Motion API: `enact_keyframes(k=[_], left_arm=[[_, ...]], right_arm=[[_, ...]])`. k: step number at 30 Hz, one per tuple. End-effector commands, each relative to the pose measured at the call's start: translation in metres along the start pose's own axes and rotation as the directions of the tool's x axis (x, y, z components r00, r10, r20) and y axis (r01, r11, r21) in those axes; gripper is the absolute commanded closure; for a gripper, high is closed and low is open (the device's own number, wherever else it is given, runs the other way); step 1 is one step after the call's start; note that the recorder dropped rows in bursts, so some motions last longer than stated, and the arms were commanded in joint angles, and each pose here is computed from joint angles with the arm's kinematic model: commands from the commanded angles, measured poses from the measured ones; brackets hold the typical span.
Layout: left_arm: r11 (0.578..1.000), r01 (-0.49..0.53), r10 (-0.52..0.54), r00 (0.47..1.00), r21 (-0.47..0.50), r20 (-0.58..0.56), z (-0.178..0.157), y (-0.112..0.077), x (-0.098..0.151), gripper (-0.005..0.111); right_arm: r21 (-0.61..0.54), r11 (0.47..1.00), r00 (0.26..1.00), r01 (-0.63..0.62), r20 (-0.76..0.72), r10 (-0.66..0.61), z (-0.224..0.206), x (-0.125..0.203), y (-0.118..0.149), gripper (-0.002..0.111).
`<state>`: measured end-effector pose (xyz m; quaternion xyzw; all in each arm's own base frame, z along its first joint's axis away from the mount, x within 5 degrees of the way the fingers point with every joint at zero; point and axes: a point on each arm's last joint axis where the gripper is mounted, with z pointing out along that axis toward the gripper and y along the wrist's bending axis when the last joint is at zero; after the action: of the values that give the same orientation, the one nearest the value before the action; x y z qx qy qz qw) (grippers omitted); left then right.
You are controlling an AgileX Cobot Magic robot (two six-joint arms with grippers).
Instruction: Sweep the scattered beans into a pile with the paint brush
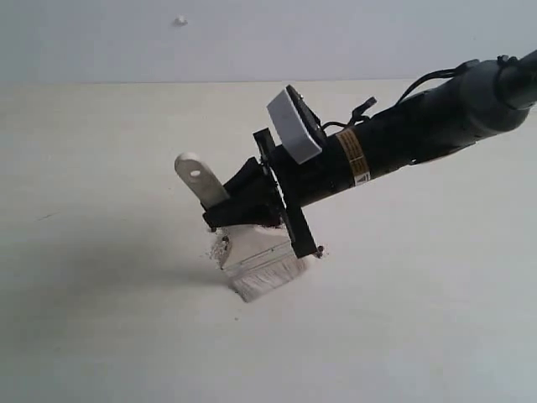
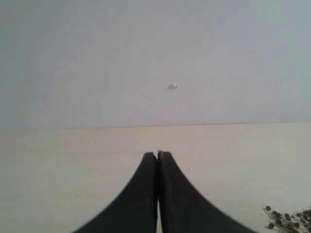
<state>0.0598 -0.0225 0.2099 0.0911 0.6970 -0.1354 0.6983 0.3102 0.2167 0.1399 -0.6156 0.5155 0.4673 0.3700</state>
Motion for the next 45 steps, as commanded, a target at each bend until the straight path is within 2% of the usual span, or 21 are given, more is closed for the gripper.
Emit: enact_keyframes(k=[1,5,11,13,14,16,17,19,21,22,24,26,29,31,32,34,36,41,45], left_arm=[[1.0,-0.005,0.005,1.0,0.008,0.003,-0.001,-0.001,0.001,0.107],[1.0,-0.005,0.005,1.0,0.008,0.003,-0.001,-0.001,0.001,0.107],[1.0,-0.005,0.005,1.0,0.008,0.003,-0.001,-0.001,0.001,0.107],[1.0,-0.005,0.005,1.0,0.008,0.003,-0.001,-0.001,0.001,0.107],[1.0,-0.005,0.005,1.0,0.008,0.003,-0.001,-0.001,0.001,0.107],[1.0,-0.005,0.005,1.0,0.008,0.003,-0.001,-0.001,0.001,0.107],[1.0,-0.005,0.005,1.0,0.008,0.003,-0.001,-0.001,0.001,0.107],[1.0,-0.005,0.005,1.0,0.008,0.003,-0.001,-0.001,0.001,0.107],[1.0,-0.005,0.005,1.0,0.008,0.003,-0.001,-0.001,0.001,0.107],[1.0,-0.005,0.005,1.0,0.008,0.003,-0.001,-0.001,0.001,0.107],[1.0,-0.005,0.005,1.0,0.008,0.003,-0.001,-0.001,0.001,0.107],[1.0,-0.005,0.005,1.0,0.008,0.003,-0.001,-0.001,0.001,0.107],[1.0,-0.005,0.005,1.0,0.008,0.003,-0.001,-0.001,0.001,0.107],[1.0,-0.005,0.005,1.0,0.008,0.003,-0.001,-0.001,0.001,0.107],[1.0,-0.005,0.005,1.0,0.008,0.003,-0.001,-0.001,0.001,0.107],[1.0,-0.005,0.005,1.0,0.008,0.003,-0.001,-0.001,0.001,0.107],[1.0,-0.005,0.005,1.0,0.008,0.003,-0.001,-0.001,0.001,0.107],[1.0,-0.005,0.005,1.0,0.008,0.003,-0.001,-0.001,0.001,0.107],[1.0,-0.005,0.005,1.0,0.008,0.003,-0.001,-0.001,0.001,0.107]], right_arm=[[0.05,0.995,0.997,-0.082,0.001,0.082,-0.013,-0.008,-0.013,0.108],[0.063,0.988,0.99,-0.141,-0.009,0.142,-0.028,-0.03,-0.009,0.108],[0.093,0.992,0.996,-0.085,-0.017,0.087,-0.052,-0.098,0.015,0.108],[0.114,0.988,0.994,-0.105,0.003,0.106,-0.061,-0.122,0.027,0.108],[0.13,0.984,0.993,-0.118,0.009,0.118,-0.064,-0.13,0.03,0.108],[0.276,0.943,0.982,-0.187,0.018,0.189,-0.074,-0.144,0.03,0.108],[0.342,0.913,0.973,-0.223,0.028,0.227,-0.078,-0.146,0.029,0.108],[0.503,0.821,0.958,-0.271,0.056,0.283,-0.088,-0.147,0.029,0.108],[0.641,0.712,0.947,-0.288,0.08,0.31,-0.098,-0.144,0.032,0.108],[0.732,0.609,0.934,-0.306,0.106,0.342,-0.104,-0.138,0.033,0.108],[0.831,0.458,0.918,-0.316,0.147,0.368,-0.111,-0.13,0.041,0.108],[0.926,0.252,0.909,-0.28,0.171,0.379,-0.122,-0.116,0.047,0.108],[0.978,-0.012,0.9,-0.206,0.195,0.391,-0.128,-0.096,0.063,0.108],[0.961,-0.18,0.886,-0.21,0.265,0.38,-0.121,-0.078,0.076,0.108],[0.946,-0.231,0.878,-0.229,0.303,0.37,-0.118,-0.072,0.08,0.108],[0.927,-0.301,0.879,-0.223,0.325,0.35,-0.109,-0.063,0.083,0.108],[0.924,-0.336,0.895,-0.181,0.297,0.333,-0.099,-0.059,0.085,0.108],[0.935,-0.353,0.942,0.039,0.084,0.326,-0.054,-0.04,0.09,0.108],[0.944,-0.309,0.935,0.12,-0.003,0.354,-0.017,-0.022,0.078,0.108]])
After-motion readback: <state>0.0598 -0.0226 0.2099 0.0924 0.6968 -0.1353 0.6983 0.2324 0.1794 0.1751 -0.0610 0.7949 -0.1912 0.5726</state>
